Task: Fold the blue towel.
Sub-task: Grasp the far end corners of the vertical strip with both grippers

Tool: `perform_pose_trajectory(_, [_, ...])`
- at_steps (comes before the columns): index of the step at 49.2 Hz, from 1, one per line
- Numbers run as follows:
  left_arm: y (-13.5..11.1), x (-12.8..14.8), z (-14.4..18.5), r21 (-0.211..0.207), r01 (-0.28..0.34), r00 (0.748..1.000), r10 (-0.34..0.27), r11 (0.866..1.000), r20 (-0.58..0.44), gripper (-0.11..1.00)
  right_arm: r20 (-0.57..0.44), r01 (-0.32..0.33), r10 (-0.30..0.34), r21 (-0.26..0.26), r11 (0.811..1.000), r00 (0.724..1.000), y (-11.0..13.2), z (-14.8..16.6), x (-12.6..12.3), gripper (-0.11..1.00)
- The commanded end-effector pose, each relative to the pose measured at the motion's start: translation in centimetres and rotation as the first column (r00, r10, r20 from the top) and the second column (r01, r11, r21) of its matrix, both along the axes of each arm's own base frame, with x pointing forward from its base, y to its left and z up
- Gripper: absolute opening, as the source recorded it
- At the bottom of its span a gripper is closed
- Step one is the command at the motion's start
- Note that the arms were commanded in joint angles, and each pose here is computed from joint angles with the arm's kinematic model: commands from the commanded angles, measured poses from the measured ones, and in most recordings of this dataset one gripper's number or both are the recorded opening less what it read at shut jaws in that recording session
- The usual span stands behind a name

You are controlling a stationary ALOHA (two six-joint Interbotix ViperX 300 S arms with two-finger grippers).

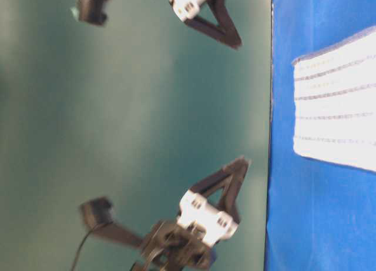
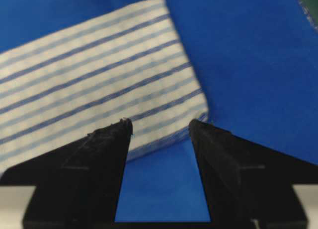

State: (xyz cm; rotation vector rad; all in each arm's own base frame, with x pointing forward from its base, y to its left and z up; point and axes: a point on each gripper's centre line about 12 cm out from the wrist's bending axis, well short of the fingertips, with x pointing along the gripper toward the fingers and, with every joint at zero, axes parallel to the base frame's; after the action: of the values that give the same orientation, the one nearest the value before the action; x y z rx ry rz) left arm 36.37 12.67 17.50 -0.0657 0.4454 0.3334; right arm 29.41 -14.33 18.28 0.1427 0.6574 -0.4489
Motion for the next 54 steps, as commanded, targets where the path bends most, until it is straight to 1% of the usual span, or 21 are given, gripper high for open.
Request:
perform_pose_trajectory(1, [1.9, 1.1, 0.1, 0.016, -0.032, 0.999, 0.032, 0.999, 0.025, 0.74, 0.025, 0.008, -0.008, -0.011, 1.0, 1.0, -1.5, 0.1, 1.1, 0.58])
perform_pose_trajectory(12, [5.6, 2.9, -3.1, 0.009, -0.092, 0.995, 0.093, 0.996, -0.021, 0.74, -0.031, 0.038, -0.038, 0.017, 0.999, 0.999, -4.4, -3.5, 2.6, 0.58])
perform_pose_trajectory(21, [7.8, 3.2, -6.1, -0.005, -0.133, 0.989, 0.132, 0.991, -0.064, 0.74, -0.07, 0.037, -0.035, 0.033, 0.999, 0.997, -5.4, -5.7, 3.1, 0.59])
perform_pose_trajectory(28, [8.2, 3.4, -7.5, -0.006, -0.14, 0.988, 0.139, 0.99, -0.074, 0.74, -0.08, 0.037, -0.033, 0.045, 0.998, 0.996, -5.7, -6.8, 3.1, 0.59])
perform_pose_trajectory(36, [8.3, 3.3, -8.6, -0.012, -0.142, 0.986, 0.141, 0.99, -0.085, 0.74, -0.09, 0.044, -0.039, 0.053, 0.998, 0.995, -5.9, -7.4, 3.0, 0.59])
perform_pose_trajectory(47, [8.3, 3.3, -8.7, -0.012, -0.142, 0.986, 0.14, 0.99, -0.092, 0.71, -0.106, 0.053, -0.046, 0.063, 0.997, 0.993, -6.2, -8.2, 2.9, 0.58])
perform_pose_trajectory(50, [8.2, 3.3, -8.8, -0.015, -0.142, 0.985, 0.14, 0.99, -0.097, 0.69, -0.105, 0.052, -0.045, 0.067, 0.996, 0.993, -6.2, -8.5, 2.9, 0.57])
perform_pose_trajectory(54, [8.1, 3.2, -8.9, -0.02, -0.141, 0.984, 0.138, 0.99, -0.108, 0.62, -0.102, 0.045, -0.038, 0.074, 0.996, 0.994, -6.1, -8.9, 2.9, 0.53])
